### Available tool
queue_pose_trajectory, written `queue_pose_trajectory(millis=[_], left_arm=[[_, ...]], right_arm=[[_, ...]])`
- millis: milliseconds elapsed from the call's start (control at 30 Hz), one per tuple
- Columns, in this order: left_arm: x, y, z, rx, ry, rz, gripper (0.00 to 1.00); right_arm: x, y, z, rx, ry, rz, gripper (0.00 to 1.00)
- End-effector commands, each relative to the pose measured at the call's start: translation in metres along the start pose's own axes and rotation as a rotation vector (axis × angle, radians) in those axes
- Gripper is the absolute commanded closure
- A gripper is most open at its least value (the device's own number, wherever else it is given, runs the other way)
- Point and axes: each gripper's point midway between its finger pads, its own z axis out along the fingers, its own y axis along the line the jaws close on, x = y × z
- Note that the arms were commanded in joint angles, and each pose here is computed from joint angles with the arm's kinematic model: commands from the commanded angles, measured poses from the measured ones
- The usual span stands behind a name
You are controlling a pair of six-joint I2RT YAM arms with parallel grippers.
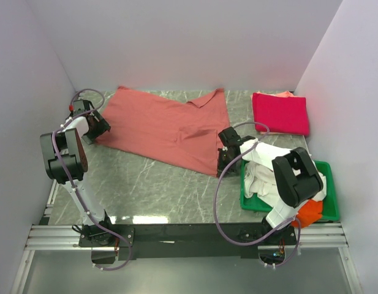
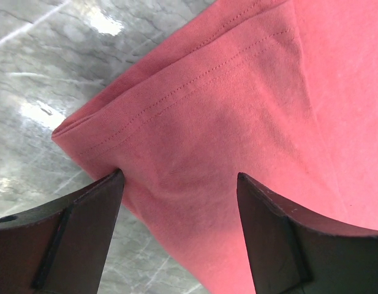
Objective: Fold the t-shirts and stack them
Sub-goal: Fold the tshirt
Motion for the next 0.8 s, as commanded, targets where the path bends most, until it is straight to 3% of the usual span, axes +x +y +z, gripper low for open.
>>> queue_pose_trajectory(millis=[0,267,767], left_arm=[[0.013,0.037,0.011,-0.127,0.037,0.039,0.18],[0.013,0.05,0.004,-0.193,0.025,0.042,0.18],[0.057,0.088,-0.033,-0.283,0.055,0.023,0.17]], right_arm=[[-0.006,-0.003,0.007,0.05,0.0,-0.011,0.97],[0.018,-0.015,0.008,0.085,0.088,-0.003,1.0],[0.09,-0.031,-0.008,0.123,0.228,-0.064,1.0]])
